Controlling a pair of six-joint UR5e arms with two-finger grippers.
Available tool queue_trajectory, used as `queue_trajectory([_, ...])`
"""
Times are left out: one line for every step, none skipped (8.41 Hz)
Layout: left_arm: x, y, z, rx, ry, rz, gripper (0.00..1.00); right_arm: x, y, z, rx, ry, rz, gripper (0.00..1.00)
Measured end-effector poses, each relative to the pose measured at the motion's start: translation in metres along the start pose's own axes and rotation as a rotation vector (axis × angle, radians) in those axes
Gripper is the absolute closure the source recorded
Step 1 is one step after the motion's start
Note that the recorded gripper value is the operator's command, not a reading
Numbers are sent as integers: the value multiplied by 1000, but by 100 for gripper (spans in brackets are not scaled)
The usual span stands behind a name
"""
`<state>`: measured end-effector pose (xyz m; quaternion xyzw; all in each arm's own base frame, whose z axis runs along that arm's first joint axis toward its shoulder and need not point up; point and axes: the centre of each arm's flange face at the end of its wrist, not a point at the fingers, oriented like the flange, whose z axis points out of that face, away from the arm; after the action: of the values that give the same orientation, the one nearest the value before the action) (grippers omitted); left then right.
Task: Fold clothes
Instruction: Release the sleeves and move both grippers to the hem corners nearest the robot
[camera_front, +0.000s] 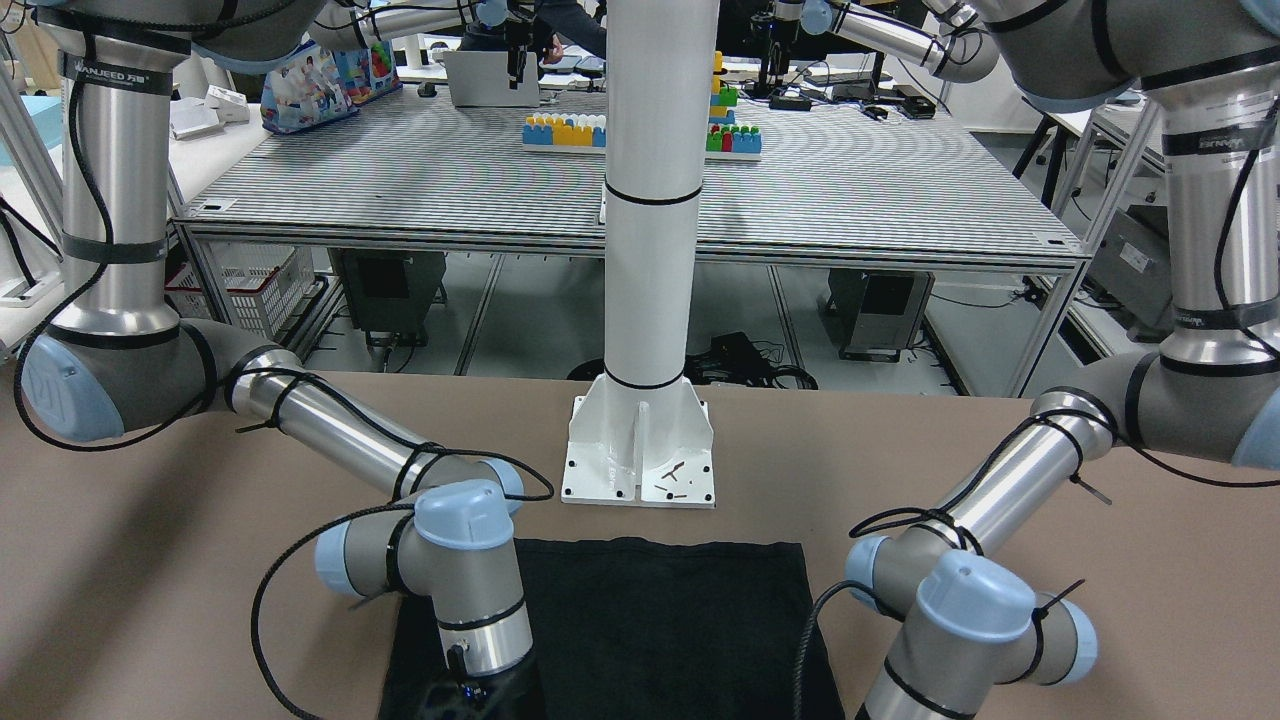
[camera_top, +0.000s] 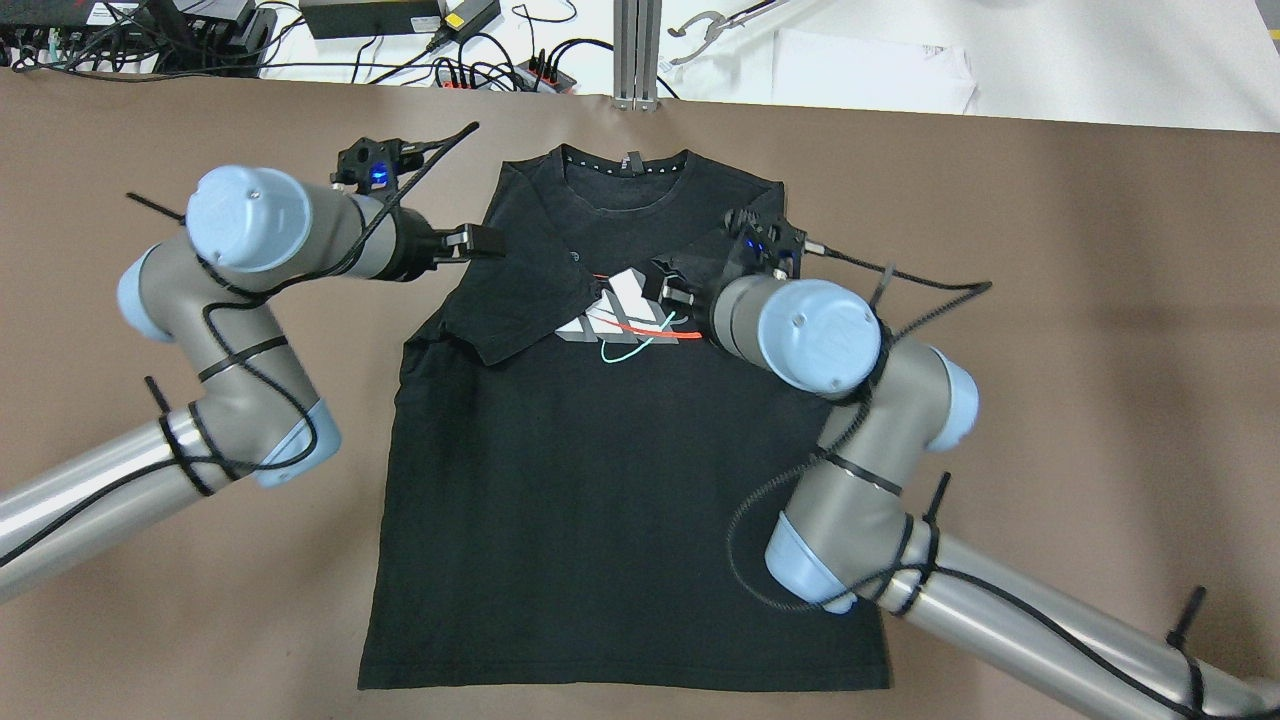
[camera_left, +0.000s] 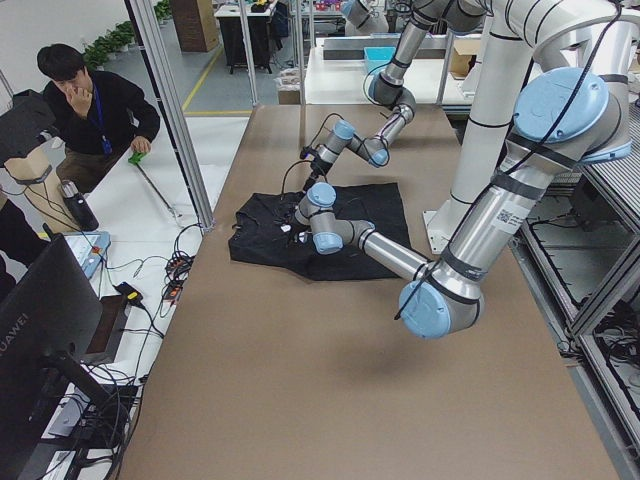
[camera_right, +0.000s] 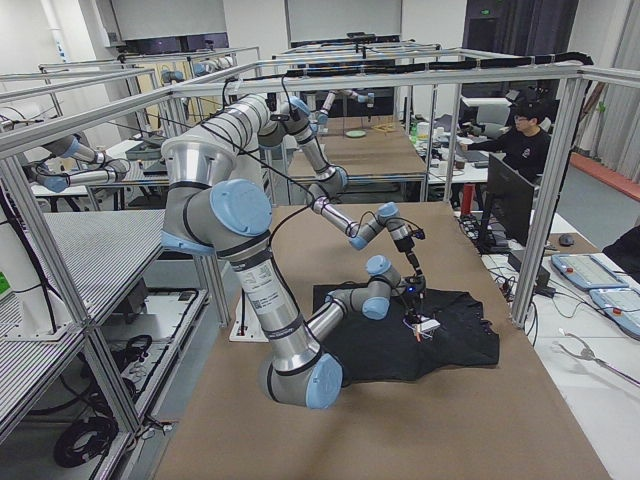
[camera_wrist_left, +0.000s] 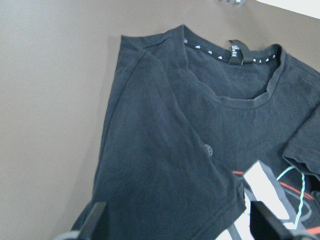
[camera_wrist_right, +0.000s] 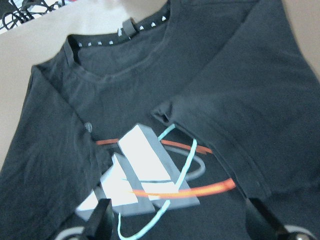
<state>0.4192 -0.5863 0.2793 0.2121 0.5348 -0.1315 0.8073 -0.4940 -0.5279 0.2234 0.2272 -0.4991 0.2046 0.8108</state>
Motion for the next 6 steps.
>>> queue_trajectory([-18, 30, -23, -15, 15, -57, 0, 25, 33, -29, -39, -25, 15, 5])
queue_trajectory([-35, 63, -46, -40, 25, -107, 0, 49, 64, -59, -80, -43, 63, 5])
queue_trajectory([-51, 97, -68, -69, 32, -153, 0, 69, 91, -84, -113, -48, 130, 5])
queue_trajectory([-67, 134, -90, -87, 38, -186, 0, 89, 118, -106, -132, -43, 190, 5])
queue_trajectory([-86, 175, -109, -100, 46, -206, 0, 107, 148, -131, -143, -39, 224, 5])
queue_trajectory([-106, 218, -127, -116, 58, -219, 0, 126, 183, -154, -151, -33, 245, 5])
